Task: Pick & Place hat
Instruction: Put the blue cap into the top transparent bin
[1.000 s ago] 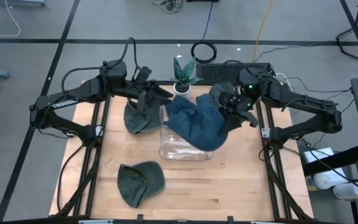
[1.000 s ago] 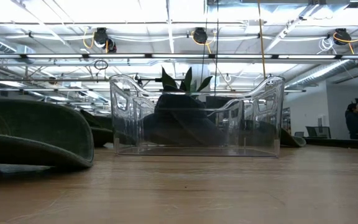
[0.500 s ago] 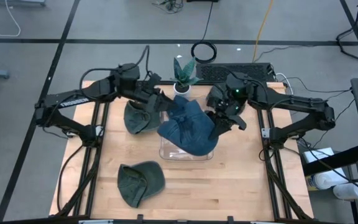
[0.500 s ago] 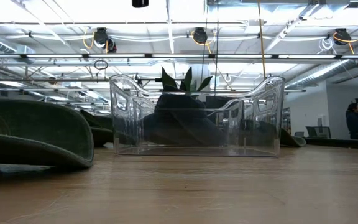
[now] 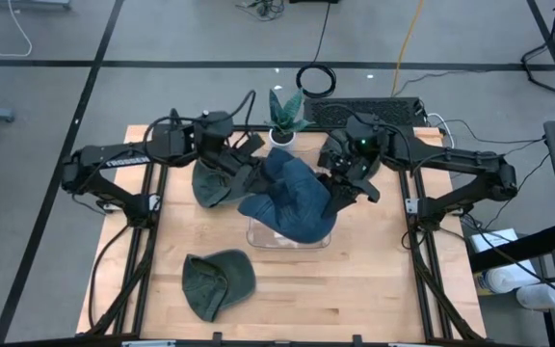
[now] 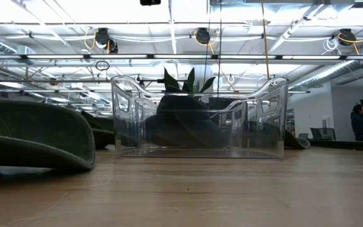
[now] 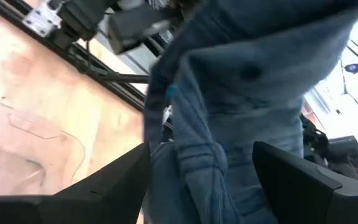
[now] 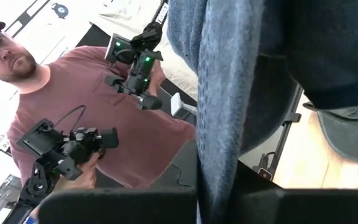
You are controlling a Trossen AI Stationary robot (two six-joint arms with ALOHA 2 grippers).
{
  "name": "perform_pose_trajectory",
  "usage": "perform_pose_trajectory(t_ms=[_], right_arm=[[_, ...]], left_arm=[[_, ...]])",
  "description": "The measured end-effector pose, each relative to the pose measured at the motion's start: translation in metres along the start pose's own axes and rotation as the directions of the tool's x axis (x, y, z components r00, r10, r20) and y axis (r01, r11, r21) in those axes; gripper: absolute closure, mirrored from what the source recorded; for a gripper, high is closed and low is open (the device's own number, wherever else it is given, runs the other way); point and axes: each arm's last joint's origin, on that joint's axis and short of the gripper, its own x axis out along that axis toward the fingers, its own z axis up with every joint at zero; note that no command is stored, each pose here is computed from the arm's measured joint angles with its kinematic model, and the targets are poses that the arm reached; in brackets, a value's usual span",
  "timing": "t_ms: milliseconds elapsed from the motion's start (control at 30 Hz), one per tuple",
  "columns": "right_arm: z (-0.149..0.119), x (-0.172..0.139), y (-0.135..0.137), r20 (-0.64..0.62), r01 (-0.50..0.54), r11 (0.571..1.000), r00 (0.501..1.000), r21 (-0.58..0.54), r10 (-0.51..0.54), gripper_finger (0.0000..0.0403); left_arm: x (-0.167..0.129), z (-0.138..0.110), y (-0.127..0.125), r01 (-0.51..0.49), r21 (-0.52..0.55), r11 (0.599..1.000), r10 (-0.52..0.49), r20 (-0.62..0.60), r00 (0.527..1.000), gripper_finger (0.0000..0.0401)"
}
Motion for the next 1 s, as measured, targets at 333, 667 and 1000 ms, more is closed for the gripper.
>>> perform_pose_trajectory(t_ms=[333, 667, 1000], right_arm=[[0.001, -0.003, -0.002, 0.010, 0.012, 1.000, 1.000, -0.013, -0.012, 0.0403], [0.003, -0.013, -0.007, 0.036, 0.047, 0.999, 0.998, 0.016, -0.048, 0.0403], [0.009, -0.033, -0.016, 0.136, 0.162, 0.987, 0.977, 0.014, -0.162, 0.0403]], left_arm=[[0.003, 0.001, -0.012, 0.121, 0.008, 0.993, -0.121, -0.012, 0.993, 0.0229], [-0.012, 0.017, -0.027, 0.289, -0.011, 0.957, -0.288, 0.033, 0.957, 0.0370], [-0.029, 0.021, -0.038, 0.320, 0.022, 0.947, -0.321, 0.072, 0.944, 0.0374]])
